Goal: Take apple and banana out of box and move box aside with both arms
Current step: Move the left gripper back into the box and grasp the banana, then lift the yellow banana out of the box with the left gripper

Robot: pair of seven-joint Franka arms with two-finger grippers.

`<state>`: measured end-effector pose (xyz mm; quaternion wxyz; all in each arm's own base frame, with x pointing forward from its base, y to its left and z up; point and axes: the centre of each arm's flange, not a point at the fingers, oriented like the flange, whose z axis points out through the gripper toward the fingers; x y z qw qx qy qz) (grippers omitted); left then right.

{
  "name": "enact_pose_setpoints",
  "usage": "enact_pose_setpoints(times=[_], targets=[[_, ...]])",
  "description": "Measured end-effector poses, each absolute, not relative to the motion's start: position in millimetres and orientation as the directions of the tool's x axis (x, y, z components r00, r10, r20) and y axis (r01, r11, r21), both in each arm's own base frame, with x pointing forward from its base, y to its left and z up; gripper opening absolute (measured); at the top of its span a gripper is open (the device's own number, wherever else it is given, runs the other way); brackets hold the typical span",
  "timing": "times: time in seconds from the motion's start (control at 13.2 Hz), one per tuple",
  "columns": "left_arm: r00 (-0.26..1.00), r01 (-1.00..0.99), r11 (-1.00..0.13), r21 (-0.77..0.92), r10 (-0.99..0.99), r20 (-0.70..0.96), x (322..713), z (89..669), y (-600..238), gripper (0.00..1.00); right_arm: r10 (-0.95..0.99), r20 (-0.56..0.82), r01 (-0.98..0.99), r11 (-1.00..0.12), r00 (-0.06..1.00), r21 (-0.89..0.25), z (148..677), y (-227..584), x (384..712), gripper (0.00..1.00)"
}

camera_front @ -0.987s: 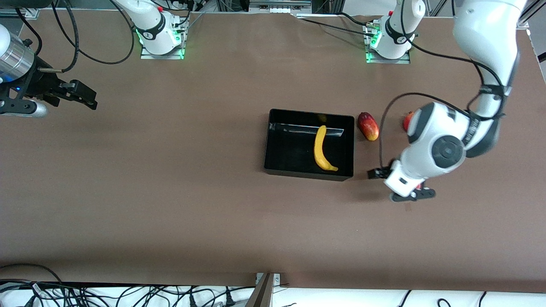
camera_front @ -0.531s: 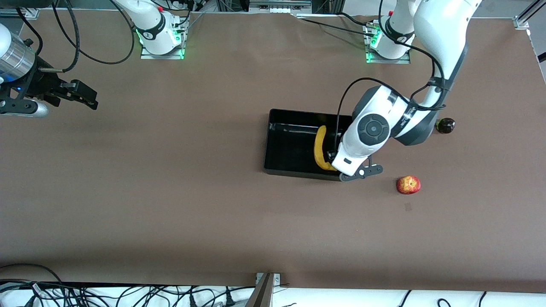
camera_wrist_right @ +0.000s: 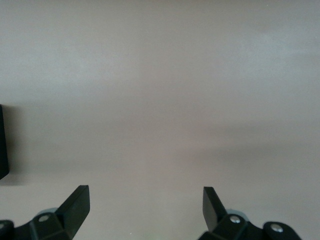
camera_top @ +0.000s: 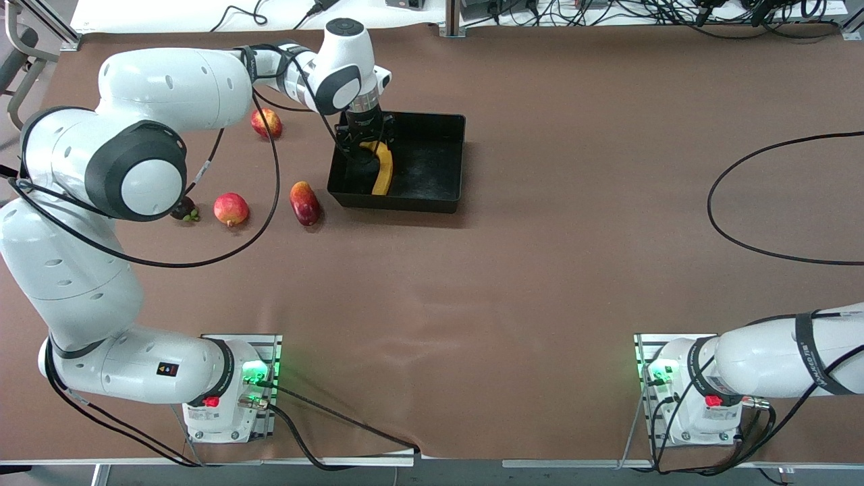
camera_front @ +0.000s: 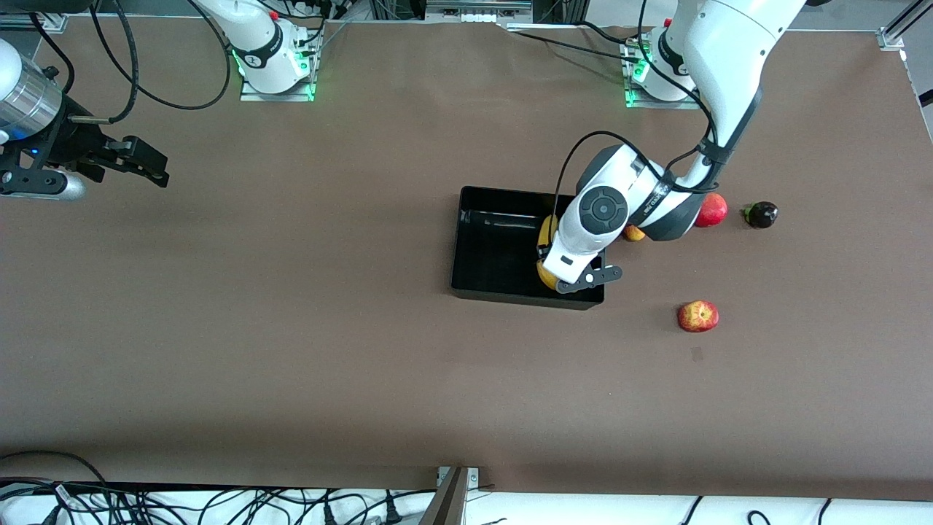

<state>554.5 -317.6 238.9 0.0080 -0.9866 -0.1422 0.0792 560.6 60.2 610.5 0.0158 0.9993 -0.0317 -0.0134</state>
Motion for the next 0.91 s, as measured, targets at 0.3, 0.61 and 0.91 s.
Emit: enact_pose_setpoints(times=[0.3,0.61,0.91], targets=[[0.944,0.301,-0.954,-0.005,0.298,-0.138,534,209,-334,1.0,-0.064,-0.026,-0.063,-0.997,0.998,0.032,611,60,561,1.0],[0.944,0.306,-0.951,-0.038,0.308,-0.115,526,177,-337,0.79,-0.064,-0.026,-0.063,-0.997,0.998,0.032,611,60,561,1.0],[0.947,0.298,-0.954,-0.035,0.3,-0.114,526,177,-340,0.34,-0.064,-0.026,-0.063,-0.997,0.998,0.032,611,60,561,1.0]])
